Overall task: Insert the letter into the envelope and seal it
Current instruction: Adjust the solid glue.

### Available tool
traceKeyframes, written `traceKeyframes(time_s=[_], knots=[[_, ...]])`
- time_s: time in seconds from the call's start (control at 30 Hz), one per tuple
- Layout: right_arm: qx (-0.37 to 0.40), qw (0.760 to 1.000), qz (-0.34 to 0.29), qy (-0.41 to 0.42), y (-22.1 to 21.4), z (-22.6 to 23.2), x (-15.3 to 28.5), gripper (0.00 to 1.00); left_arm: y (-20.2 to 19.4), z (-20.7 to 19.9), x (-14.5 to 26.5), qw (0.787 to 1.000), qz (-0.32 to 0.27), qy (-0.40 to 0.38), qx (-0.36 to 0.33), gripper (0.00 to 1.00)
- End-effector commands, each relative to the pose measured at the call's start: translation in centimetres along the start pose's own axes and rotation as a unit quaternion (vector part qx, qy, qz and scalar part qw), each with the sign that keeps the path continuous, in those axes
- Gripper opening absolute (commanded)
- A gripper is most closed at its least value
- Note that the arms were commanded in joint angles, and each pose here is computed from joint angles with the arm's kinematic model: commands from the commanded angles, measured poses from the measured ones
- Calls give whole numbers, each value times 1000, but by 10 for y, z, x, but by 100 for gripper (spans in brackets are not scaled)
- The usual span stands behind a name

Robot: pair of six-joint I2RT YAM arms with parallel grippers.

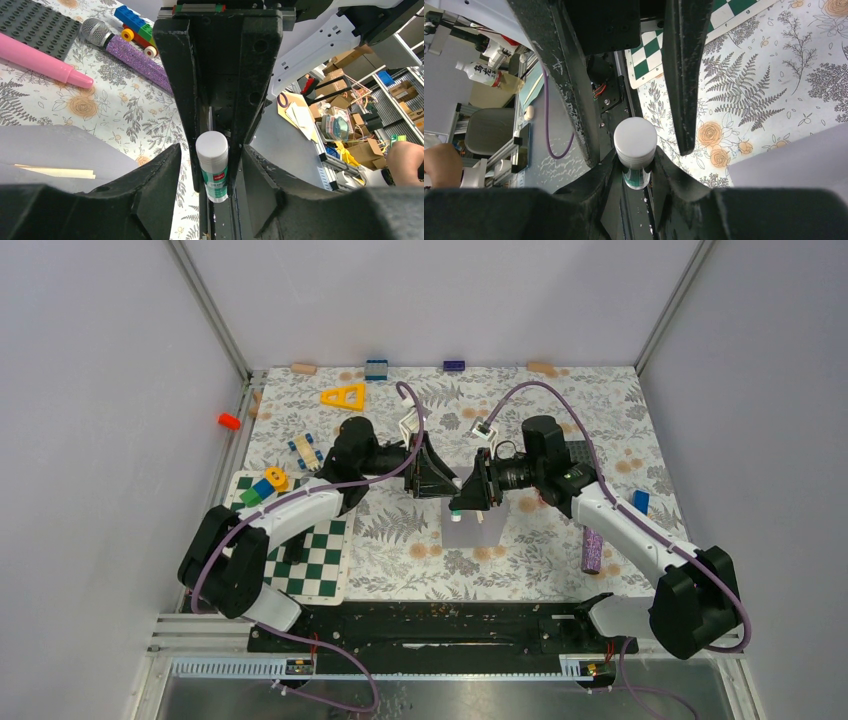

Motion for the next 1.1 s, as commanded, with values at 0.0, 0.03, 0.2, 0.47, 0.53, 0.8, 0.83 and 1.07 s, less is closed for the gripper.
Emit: traceKeyframes(time_s=[0.0,0.03,0.2,0.47,0.53,0.8,0.83,1.07], knots=[[39,999,-16,26,16,9,1,15,7,-4,-2,999,-1,-17,-27,48],[41,999,-16,27,15,9,1,16,8,-4,-3,999,-1,-18,-26,47],[51,998,-15,28,11,10,2,16,9,-4,-3,999,-8,-28,-13,47],[58,998,-11,30,7,7,2,16,10,-4,-5,999,-14,-43,6,40],[62,998,-11,29,6,6,1,16,10,-4,-4,999,-15,-42,6,40],[63,997,-11,32,6,7,2,16,10,-3,-2,999,-20,-36,6,61],[62,997,-11,32,6,7,2,17,10,-3,-2,999,-20,-36,6,62],[62,997,-9,36,4,8,2,17,10,-2,-1,999,-22,-31,4,45]])
Point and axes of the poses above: each gripper's point midway between its finger pads, its own x axis back along the fingers, its own z axis along the line the jaws close on, y = z × x, the point moved 9 cm from there along x, back along the fingers, and after that the axes turned 6 degrees about x, right-handed, at the moved point
